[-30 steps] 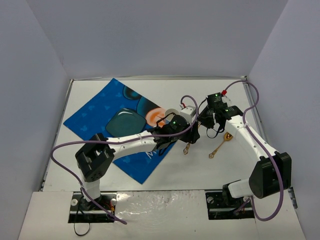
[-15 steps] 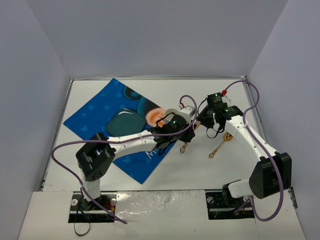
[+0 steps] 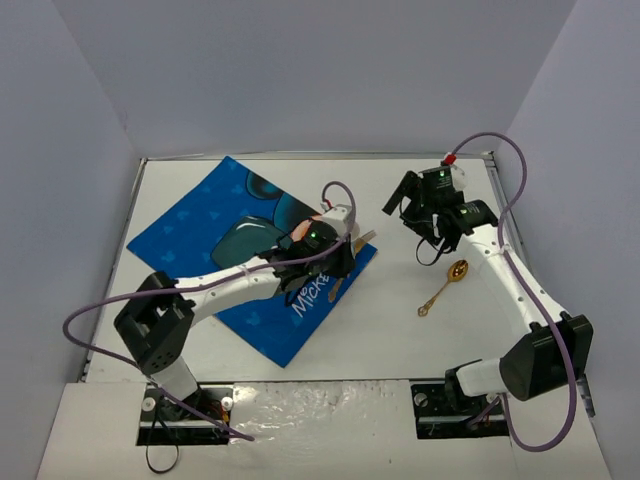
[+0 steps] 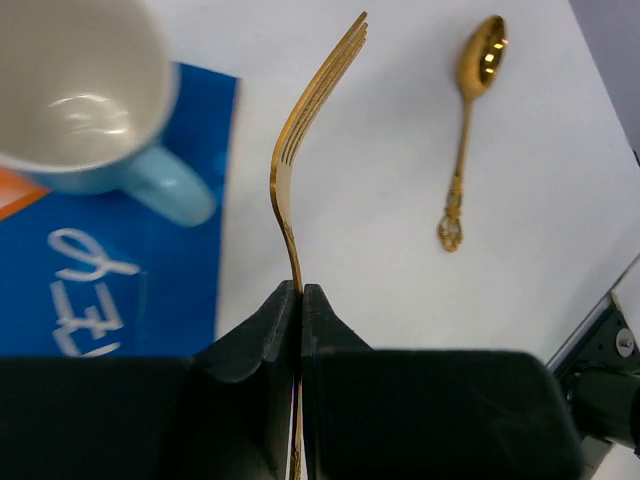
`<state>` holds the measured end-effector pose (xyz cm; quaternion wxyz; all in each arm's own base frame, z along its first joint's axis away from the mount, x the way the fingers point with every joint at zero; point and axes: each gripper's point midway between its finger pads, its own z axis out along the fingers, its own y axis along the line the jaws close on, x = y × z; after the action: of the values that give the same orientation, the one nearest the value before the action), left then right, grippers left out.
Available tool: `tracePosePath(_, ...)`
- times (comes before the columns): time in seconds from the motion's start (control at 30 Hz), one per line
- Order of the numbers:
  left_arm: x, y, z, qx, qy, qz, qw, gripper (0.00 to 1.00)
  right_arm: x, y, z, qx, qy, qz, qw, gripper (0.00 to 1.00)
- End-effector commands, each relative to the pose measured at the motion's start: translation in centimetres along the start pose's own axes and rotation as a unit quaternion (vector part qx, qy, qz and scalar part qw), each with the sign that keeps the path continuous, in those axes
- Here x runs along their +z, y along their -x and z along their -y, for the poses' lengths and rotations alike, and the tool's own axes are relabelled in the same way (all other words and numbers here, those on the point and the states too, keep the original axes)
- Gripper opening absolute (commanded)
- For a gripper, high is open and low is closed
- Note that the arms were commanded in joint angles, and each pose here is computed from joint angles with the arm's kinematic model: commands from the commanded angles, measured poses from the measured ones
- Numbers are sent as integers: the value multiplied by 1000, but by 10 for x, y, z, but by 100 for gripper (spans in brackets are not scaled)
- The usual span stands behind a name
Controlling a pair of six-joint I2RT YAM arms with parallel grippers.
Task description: Set the dinner table for one person
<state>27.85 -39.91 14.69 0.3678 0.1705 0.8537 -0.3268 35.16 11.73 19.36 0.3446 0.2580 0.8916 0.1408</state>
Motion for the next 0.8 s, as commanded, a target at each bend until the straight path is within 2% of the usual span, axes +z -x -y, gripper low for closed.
tracePosePath(0.0,-49,54,-34,-26,11,56,998,0,-40,58,-16,-17,42,81,996,100)
tracePosePath(0.17,-91,62,-95,-8,53,39,998,0,-51,83,3,-17,48,98,994,100)
tracePosePath(0.23,-111,73,-133,-7,81,41,996,0,-55,87,9,-35,53,100,993,100)
tracePosePath(0.27,-117,74,-138,7,78,32,996,0,-57,87,9,-48,54,102,992,100)
tracePosePath(0.4,-145,82,-202,55,141,8,988,0,-58,79,15,-76,58,92,991,100)
tracePosePath(0.53,-164,95,-259,79,158,6,984,0,-55,64,17,-99,73,70,990,100)
tracePosePath(0.77,-177,119,-342,55,164,45,984,0,-53,42,13,-134,108,35,984,100)
